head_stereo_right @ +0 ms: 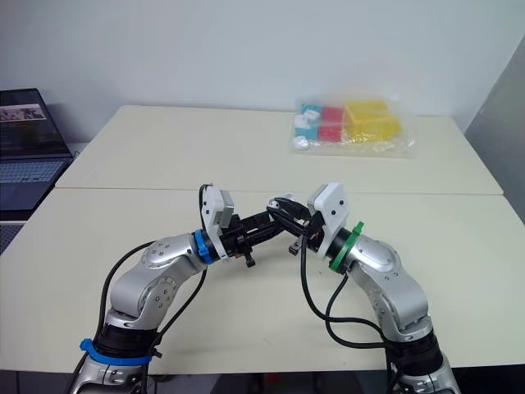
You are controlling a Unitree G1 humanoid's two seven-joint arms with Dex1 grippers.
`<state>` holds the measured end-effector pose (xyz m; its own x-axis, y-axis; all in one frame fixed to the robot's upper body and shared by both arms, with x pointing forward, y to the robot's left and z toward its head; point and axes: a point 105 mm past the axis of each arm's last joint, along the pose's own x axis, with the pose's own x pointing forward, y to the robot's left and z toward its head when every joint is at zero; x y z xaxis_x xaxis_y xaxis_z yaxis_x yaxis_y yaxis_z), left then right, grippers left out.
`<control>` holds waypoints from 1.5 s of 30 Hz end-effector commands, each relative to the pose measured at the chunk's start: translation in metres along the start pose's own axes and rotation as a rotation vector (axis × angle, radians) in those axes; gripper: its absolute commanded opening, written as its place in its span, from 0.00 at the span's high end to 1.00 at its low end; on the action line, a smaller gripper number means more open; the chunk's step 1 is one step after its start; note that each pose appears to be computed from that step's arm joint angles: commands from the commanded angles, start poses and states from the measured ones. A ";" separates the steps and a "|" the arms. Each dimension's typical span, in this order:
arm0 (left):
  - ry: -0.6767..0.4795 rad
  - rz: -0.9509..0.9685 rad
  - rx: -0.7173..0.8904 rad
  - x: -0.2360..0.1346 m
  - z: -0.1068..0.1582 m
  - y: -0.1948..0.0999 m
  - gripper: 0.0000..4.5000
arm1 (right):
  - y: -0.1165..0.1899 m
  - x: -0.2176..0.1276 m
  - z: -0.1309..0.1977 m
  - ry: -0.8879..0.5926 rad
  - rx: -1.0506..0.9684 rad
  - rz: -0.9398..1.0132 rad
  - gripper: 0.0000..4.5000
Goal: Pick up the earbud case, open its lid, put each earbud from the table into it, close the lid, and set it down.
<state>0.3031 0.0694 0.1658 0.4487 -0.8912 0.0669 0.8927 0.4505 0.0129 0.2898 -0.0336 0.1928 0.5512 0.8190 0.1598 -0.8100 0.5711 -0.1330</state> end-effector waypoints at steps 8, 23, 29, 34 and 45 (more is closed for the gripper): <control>-0.051 -0.011 0.058 -0.005 0.015 -0.001 0.82 | -0.002 -0.003 0.010 -0.020 -0.031 -0.002 0.53; -0.032 -0.012 0.065 -0.006 0.007 0.001 0.82 | -0.013 -0.033 0.062 0.028 -0.148 0.064 0.53; 0.014 -0.086 0.148 -0.006 -0.002 -0.008 0.82 | -0.036 -0.029 0.070 0.177 -0.161 0.075 0.53; 0.033 -0.163 0.213 -0.004 -0.006 -0.019 0.82 | -0.054 -0.019 0.045 0.391 -0.237 0.167 0.83; 0.038 -0.195 0.240 -0.003 -0.007 -0.026 0.82 | -0.032 -0.002 0.019 0.518 -0.102 0.451 1.00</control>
<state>0.2842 0.0634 0.1469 0.2965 -0.9547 -0.0259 0.9361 0.2851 0.2061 0.3200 -0.0621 0.2023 0.2713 0.8607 -0.4308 -0.9608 0.2154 -0.1747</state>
